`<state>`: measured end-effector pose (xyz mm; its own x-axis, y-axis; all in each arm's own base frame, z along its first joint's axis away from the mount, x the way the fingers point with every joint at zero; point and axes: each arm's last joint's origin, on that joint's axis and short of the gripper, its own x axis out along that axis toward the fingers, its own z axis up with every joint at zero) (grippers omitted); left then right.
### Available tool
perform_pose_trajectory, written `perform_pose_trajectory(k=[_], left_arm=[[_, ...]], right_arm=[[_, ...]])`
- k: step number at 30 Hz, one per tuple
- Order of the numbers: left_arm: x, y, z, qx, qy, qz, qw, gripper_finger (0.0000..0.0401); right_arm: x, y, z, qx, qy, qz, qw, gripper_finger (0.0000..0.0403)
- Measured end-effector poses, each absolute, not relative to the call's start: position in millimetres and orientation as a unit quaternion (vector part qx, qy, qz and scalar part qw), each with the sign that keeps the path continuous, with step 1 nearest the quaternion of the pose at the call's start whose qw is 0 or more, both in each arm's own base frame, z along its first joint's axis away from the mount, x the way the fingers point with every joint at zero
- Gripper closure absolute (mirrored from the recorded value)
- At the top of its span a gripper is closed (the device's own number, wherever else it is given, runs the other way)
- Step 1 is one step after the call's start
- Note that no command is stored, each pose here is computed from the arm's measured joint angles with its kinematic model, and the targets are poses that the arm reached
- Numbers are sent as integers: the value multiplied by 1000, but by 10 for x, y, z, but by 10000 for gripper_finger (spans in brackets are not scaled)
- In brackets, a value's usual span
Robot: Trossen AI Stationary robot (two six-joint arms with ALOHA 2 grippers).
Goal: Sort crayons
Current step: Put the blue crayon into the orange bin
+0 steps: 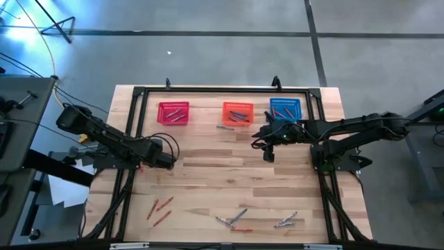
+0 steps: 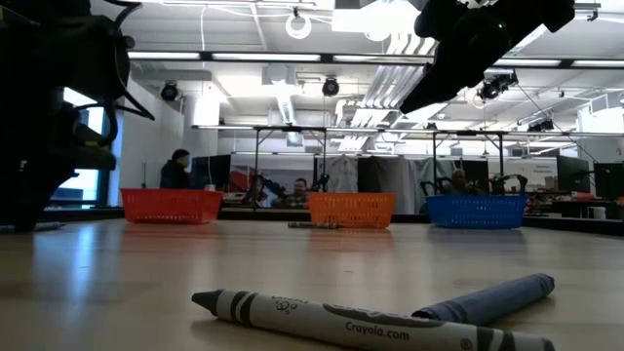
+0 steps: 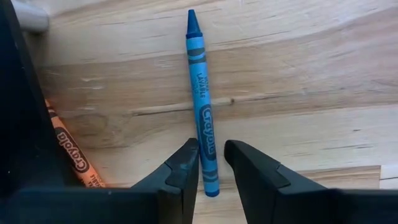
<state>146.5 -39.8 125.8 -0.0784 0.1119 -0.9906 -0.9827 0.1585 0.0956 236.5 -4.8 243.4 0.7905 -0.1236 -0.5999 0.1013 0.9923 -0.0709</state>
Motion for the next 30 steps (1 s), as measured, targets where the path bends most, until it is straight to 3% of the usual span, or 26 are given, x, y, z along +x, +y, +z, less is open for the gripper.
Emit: perform_pose_trajectory(k=[8, 16, 22, 30], left_arm=[[1462, -398, 1260, -408, 536, 504, 541, 393], [1561, -420, 1353, -390, 542, 483, 566, 399], [1779, -449, 1556, -380, 498, 453, 634, 400], [2235, -504, 1990, -333, 359, 375, 787, 401]], right_arm=[[2372, -48, 2443, -17, 313, -59, 948, 263], [2377, -48, 2451, -17, 309, -60, 949, 263], [2387, -49, 2465, -16, 300, -60, 952, 263], [2412, -49, 2503, -4, 277, -64, 959, 263]])
